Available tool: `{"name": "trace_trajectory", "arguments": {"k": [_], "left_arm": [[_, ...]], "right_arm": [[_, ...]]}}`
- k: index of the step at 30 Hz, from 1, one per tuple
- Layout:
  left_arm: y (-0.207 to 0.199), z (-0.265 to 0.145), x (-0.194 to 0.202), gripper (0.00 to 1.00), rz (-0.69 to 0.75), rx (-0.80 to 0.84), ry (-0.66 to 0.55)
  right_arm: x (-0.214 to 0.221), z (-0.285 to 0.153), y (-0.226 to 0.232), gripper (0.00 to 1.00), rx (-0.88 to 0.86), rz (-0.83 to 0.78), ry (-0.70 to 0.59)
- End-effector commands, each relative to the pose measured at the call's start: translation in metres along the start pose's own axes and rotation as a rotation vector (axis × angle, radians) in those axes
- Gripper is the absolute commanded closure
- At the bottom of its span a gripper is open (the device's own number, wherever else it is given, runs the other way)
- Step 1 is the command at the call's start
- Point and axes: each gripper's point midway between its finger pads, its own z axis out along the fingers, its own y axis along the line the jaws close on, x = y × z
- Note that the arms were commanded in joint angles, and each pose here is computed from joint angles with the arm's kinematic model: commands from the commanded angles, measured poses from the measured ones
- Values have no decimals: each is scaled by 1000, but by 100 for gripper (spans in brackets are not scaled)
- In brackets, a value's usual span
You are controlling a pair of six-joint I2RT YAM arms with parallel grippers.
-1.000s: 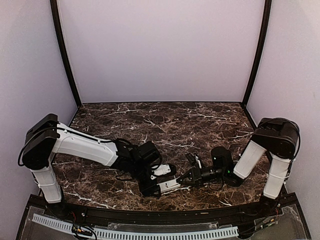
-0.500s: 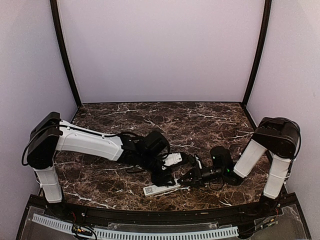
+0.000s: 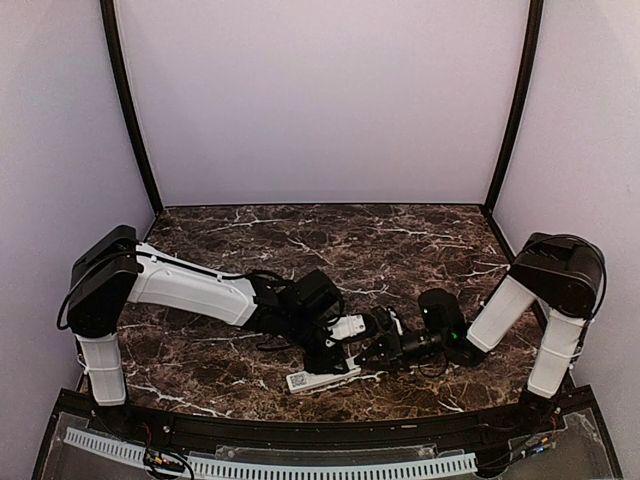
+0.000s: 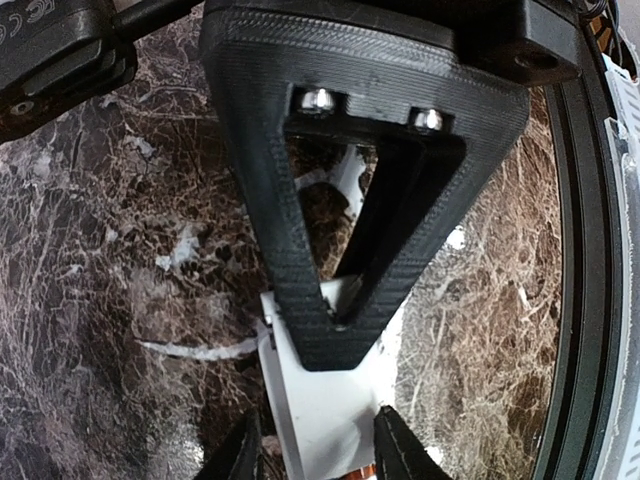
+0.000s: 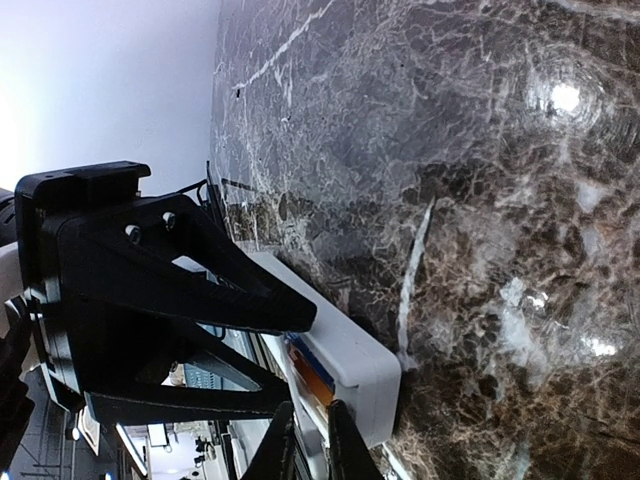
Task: Load the batteries into the remote control
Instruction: Load the battery cover onto the remote control without the battery cover.
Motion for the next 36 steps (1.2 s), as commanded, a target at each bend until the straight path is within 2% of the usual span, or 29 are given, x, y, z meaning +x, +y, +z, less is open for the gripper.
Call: {"name": "trace_trajectory", "arguments": {"k": [1, 13, 20, 36], "left_arm": [[-5, -2, 0, 63, 8, 19, 17], [-10, 1, 15, 64, -18, 42, 51], [-8, 3, 17, 66, -21, 35, 58], [-9, 3, 21, 65, -23, 39, 74]], "right_arm": [[-1, -3, -2, 88, 29, -1, 2], [-7, -6, 4, 82, 91, -55, 12], [-8, -9, -6, 78, 186, -59, 30], [-10, -9, -8, 78, 219, -83, 43]]}}
